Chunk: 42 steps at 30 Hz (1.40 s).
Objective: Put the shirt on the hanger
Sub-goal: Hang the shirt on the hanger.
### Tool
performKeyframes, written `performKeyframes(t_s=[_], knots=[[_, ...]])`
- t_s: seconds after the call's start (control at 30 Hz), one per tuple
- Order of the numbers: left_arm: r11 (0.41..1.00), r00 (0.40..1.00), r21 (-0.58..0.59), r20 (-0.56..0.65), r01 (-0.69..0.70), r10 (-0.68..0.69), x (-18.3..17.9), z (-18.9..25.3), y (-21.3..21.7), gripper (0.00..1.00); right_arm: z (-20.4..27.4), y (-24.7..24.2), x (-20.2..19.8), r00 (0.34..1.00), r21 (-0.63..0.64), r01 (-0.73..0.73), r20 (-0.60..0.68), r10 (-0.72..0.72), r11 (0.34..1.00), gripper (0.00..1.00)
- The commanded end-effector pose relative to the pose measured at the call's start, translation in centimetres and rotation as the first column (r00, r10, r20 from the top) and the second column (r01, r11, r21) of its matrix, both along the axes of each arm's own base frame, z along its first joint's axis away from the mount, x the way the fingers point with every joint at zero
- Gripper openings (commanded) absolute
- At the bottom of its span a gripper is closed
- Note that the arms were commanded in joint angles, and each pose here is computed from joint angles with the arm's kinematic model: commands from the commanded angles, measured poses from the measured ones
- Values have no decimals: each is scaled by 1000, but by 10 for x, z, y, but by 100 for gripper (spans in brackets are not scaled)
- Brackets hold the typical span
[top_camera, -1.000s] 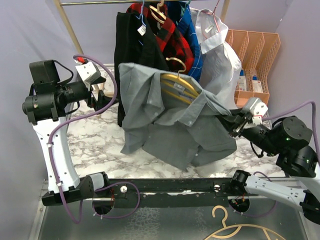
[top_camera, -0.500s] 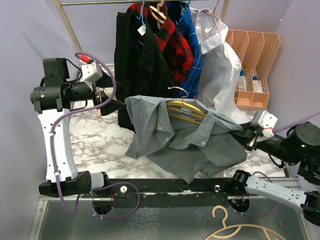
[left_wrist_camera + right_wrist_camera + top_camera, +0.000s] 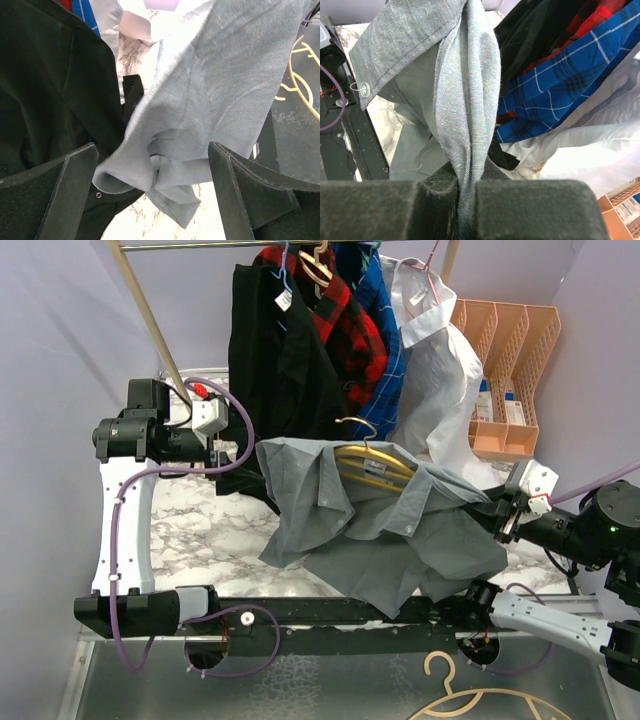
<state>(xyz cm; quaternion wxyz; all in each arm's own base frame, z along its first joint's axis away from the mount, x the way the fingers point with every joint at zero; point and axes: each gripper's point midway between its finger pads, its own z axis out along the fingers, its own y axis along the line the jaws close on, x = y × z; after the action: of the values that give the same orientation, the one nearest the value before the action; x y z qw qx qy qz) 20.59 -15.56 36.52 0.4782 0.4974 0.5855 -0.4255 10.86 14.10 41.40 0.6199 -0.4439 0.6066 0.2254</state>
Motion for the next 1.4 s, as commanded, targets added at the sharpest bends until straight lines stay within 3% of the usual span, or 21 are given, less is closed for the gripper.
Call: performKeyframes(t_s=[0.0, 0.17, 0.27, 0.3, 0.37, 0.4, 0.57, 0.77, 0.93, 1.17, 1.3, 1.33, 1.37], knots=[[999, 991, -11, 132, 37, -35, 9, 5, -2, 95, 14, 3, -11, 998, 43, -57, 10, 56, 997, 1], [1000, 986, 24, 166, 19, -23, 23, 2, 1, 94, 6, 5, -15, 997, 44, -75, -15, 76, 996, 1], [999, 988, 18, 148, 26, -29, 22, 1, 0, 83, 6, 5, -15, 997, 52, -74, -16, 75, 996, 1], [999, 990, 17, 138, 36, -38, 19, 0, -1, 68, 6, 6, -15, 997, 56, -75, -14, 75, 996, 1], [998, 990, 20, 132, 54, -56, 16, -7, -3, 17, 8, 8, -14, 997, 63, -78, -10, 79, 995, 1], [998, 990, 22, 129, 55, -57, 15, -10, -3, 0, 8, 9, -14, 997, 63, -79, -9, 80, 995, 1], [997, 991, 72, 128, 41, -50, 10, -26, 1, 0, 18, 7, -2, 1000, 87, -23, 16, 21, 996, 1], [959, 986, 272, 167, -73, 28, 38, -67, 40, 0, 35, -14, -3, 997, 143, 39, 53, -47, 989, 1], [948, 979, 269, 153, -171, 133, 61, -76, 73, 0, 28, -16, -5, 999, 130, 45, 25, -48, 991, 1], [939, 970, 288, 206, -188, 131, 66, -68, 78, 0, 13, 3, -3, 1000, 92, -8, -2, 8, 996, 1], [928, 965, 287, 179, -239, 193, 76, -59, 90, 0, 24, 17, 8, 1000, 146, 2, 26, -5, 989, 1], [923, 961, 284, 170, -261, 219, 79, -49, 92, 5, 28, 21, 17, 999, 170, 33, 29, -38, 985, 1], [917, 957, 281, 143, -283, 252, 80, -42, 93, 20, 32, 25, 27, 997, 193, 67, 23, -73, 979, 1]])
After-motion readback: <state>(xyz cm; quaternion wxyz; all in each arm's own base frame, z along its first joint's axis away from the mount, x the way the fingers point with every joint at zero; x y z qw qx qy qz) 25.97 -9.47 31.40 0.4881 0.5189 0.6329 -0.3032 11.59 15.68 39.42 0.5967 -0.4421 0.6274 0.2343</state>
